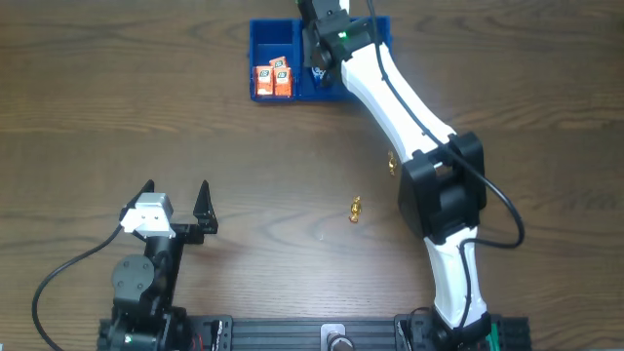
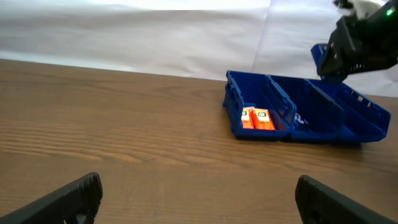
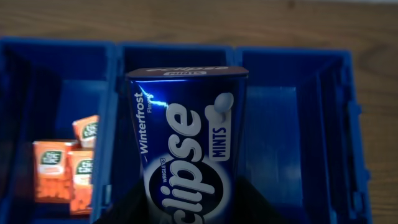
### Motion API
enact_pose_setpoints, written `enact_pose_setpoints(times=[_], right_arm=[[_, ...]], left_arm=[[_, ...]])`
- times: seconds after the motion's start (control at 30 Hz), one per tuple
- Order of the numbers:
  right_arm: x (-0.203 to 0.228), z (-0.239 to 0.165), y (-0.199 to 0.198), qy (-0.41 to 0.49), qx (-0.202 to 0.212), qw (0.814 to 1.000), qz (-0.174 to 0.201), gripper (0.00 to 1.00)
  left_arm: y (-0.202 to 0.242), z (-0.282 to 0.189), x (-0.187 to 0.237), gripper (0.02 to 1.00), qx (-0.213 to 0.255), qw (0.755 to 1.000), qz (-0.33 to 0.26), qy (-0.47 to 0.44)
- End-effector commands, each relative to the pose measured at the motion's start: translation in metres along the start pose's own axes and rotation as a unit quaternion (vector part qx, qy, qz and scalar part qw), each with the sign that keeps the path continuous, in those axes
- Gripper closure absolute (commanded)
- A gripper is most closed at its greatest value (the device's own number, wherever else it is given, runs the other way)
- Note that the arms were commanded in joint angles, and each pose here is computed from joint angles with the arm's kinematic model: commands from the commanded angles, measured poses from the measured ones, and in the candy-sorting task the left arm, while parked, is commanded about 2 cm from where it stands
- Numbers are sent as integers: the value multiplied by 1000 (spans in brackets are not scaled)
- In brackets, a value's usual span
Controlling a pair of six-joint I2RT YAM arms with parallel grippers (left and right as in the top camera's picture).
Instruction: Sort Candies Into Trays
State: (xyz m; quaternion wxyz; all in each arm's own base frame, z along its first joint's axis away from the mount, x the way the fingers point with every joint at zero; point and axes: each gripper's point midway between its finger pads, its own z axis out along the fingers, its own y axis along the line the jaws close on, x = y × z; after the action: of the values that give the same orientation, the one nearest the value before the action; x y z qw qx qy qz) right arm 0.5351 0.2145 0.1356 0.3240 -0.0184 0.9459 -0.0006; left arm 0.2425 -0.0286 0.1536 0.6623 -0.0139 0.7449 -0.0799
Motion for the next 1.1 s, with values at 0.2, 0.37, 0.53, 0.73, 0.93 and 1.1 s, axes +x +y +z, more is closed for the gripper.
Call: enact_pose_setpoints(times=[0.2,0.37,0.53,0.73,0.93,1.1], right_arm=[[-1,11,8,4,-14,1000,-2,967],[5,17,11,12,-19,1000,-3,965],[7,17,15,17,-30,999,-3,737],[5,8,23,19,-53,998,-4,224],[-19,-53,14,-9,-62,998,2,126],[-6,-137,-22,13,-18,1000,-12,14]], left_arm=[[3,1,18,20,-7,1000,4,25],[3,1,18,23,-7,1000,4,25],[3,1,18,20,-7,1000,4,25],[3,1,18,20,-7,1000,4,25],[3,1,18,20,-7,1000,4,25],[3,1,18,20,-7,1000,4,25]])
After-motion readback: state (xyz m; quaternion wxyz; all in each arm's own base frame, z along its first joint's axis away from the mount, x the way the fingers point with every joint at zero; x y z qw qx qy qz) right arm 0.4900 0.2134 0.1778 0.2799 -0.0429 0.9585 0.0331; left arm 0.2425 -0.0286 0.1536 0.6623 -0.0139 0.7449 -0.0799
